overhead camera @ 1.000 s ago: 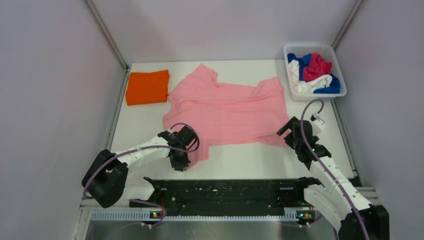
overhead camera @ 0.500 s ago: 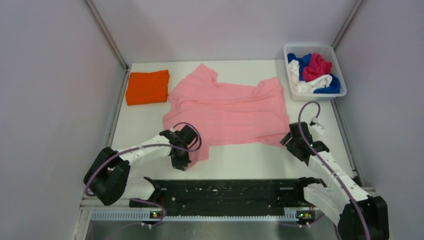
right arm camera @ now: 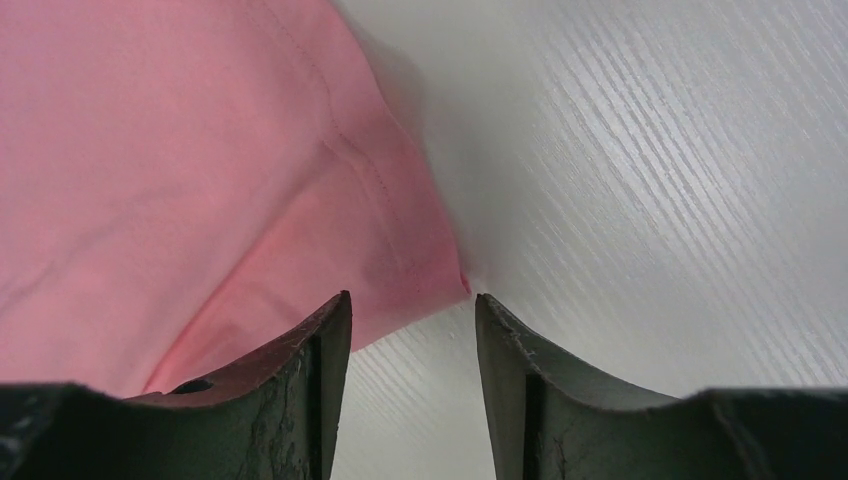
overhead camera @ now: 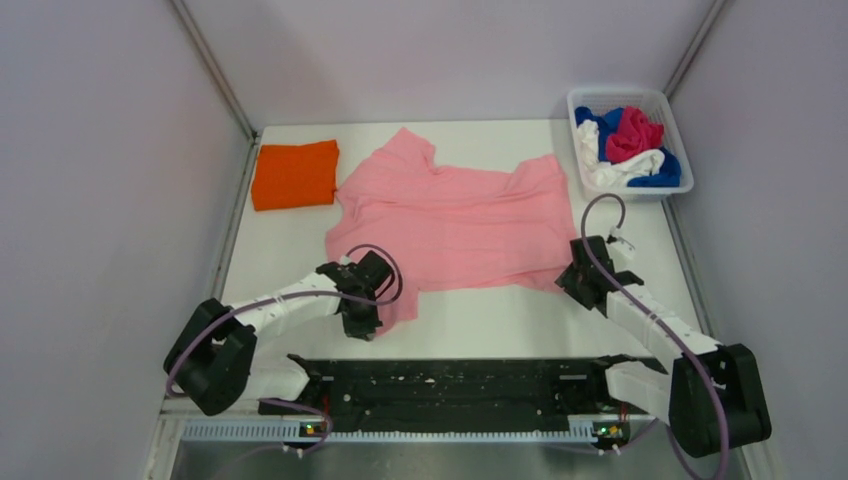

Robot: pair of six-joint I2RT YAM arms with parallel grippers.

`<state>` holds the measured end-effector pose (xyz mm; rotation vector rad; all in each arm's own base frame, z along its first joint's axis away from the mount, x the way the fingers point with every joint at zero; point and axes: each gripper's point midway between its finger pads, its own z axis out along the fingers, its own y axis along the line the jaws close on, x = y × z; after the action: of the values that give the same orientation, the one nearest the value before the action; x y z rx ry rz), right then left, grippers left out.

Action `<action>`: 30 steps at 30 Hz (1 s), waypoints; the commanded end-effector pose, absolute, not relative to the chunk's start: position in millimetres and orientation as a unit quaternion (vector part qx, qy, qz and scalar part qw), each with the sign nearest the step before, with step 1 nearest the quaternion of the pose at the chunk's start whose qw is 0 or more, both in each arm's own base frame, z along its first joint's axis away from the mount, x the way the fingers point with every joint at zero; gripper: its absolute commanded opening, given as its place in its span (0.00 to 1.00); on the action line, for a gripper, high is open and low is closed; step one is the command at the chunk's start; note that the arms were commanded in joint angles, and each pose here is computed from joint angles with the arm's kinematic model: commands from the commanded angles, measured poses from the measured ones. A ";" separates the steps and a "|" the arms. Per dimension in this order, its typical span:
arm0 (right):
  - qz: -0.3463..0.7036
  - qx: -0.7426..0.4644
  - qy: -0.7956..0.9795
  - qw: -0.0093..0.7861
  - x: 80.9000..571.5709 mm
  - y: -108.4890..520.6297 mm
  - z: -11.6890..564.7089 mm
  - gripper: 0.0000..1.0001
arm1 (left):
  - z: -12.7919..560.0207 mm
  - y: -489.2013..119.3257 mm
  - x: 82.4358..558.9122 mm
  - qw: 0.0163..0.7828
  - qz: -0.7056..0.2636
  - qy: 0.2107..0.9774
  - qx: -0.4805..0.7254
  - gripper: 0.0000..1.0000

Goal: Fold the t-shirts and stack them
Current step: Grab the side of the flattened tshirt closest away from the robot with both arms

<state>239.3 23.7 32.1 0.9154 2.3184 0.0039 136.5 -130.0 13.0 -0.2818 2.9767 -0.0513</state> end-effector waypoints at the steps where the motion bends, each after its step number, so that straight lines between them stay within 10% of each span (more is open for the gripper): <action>1: 0.015 0.345 0.877 0.335 257.3 27.5 38.1 0.47 | 4.9 -138.2 149.0 0.107 -0.040 0.988 -0.107 0.00; 17: -0.011 0.348 0.881 0.320 247.8 20.3 13.2 0.00 | 25.0 -123.8 144.2 0.135 -0.035 0.982 -0.130 0.00; 30: -0.035 0.283 0.932 0.225 194.5 22.0 44.8 0.00 | 48.7 -107.2 126.8 0.142 -0.032 0.975 -0.167 0.00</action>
<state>215.6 20.0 30.8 0.8427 2.4515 -0.0753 135.5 -118.4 40.8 -0.4287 2.8235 -0.1342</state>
